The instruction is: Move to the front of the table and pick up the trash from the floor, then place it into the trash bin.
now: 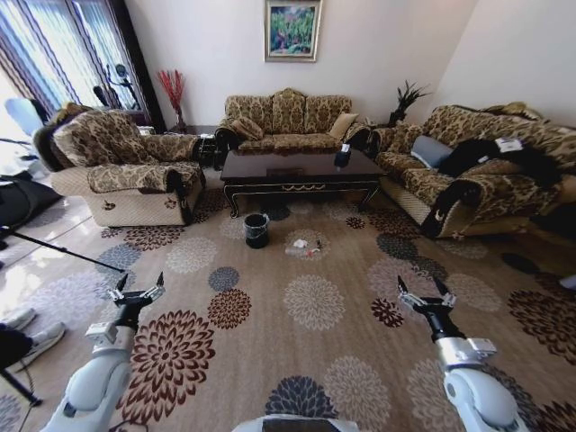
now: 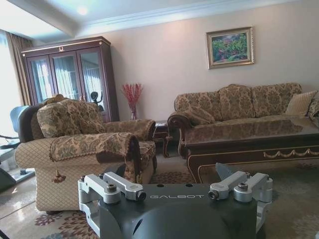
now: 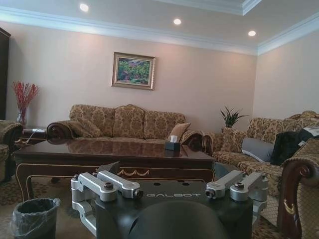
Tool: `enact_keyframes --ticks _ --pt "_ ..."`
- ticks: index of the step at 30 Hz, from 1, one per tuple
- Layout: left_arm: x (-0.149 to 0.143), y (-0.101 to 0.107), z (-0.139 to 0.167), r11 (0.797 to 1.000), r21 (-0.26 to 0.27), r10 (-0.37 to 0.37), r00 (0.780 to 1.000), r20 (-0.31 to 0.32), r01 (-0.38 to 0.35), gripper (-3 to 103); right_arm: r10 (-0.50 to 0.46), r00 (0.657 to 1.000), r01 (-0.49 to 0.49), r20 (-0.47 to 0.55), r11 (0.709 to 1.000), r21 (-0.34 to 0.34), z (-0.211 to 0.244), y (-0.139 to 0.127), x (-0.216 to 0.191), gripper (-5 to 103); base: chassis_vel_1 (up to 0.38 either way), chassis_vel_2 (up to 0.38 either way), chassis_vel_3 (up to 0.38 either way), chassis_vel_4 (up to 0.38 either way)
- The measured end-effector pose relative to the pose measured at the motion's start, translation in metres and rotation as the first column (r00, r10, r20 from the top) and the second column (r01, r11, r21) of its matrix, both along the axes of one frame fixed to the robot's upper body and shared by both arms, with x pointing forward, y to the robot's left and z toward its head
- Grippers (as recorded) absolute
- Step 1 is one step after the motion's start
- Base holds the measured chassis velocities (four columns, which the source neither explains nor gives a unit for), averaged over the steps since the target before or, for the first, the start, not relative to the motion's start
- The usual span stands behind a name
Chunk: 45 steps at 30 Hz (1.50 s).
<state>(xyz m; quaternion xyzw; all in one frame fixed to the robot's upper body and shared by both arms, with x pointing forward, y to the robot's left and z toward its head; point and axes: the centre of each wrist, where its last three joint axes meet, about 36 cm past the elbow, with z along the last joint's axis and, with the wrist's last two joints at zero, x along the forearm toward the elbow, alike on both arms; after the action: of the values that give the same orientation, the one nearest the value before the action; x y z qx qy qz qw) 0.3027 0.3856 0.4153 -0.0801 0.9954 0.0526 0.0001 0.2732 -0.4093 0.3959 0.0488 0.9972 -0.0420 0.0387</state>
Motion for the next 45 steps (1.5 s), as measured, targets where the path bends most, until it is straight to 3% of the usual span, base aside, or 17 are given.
enact_keyframes --ticks 20,29,41,45 --pt "-0.008 -0.008 -0.003 1.0 -0.014 0.014 1.0 0.003 -0.014 100 0.017 1.0 -0.018 0.023 0.999 0.028 0.007 0.019 -0.009 100 0.0 0.0 0.0 0.0" --pt "-0.006 -0.009 -0.002 1.0 -0.015 0.014 1.0 0.01 -0.014 96 0.012 1.0 -0.013 0.025 1.0 0.025 0.008 0.019 -0.012 100 0.0 0.0 0.0 0.0" --pt "-0.007 -0.011 -0.002 1.0 -0.012 0.017 1.0 0.01 -0.017 102 0.028 0.999 -0.029 0.027 0.999 0.026 0.007 0.02 -0.013 100 0.0 0.0 0.0 0.0" --pt "-0.007 -0.011 -0.001 1.0 -0.012 0.017 1.0 0.012 -0.017 99 0.032 0.999 -0.032 0.026 0.999 0.026 0.007 0.019 -0.014 100 0.0 0.0 0.0 0.0"
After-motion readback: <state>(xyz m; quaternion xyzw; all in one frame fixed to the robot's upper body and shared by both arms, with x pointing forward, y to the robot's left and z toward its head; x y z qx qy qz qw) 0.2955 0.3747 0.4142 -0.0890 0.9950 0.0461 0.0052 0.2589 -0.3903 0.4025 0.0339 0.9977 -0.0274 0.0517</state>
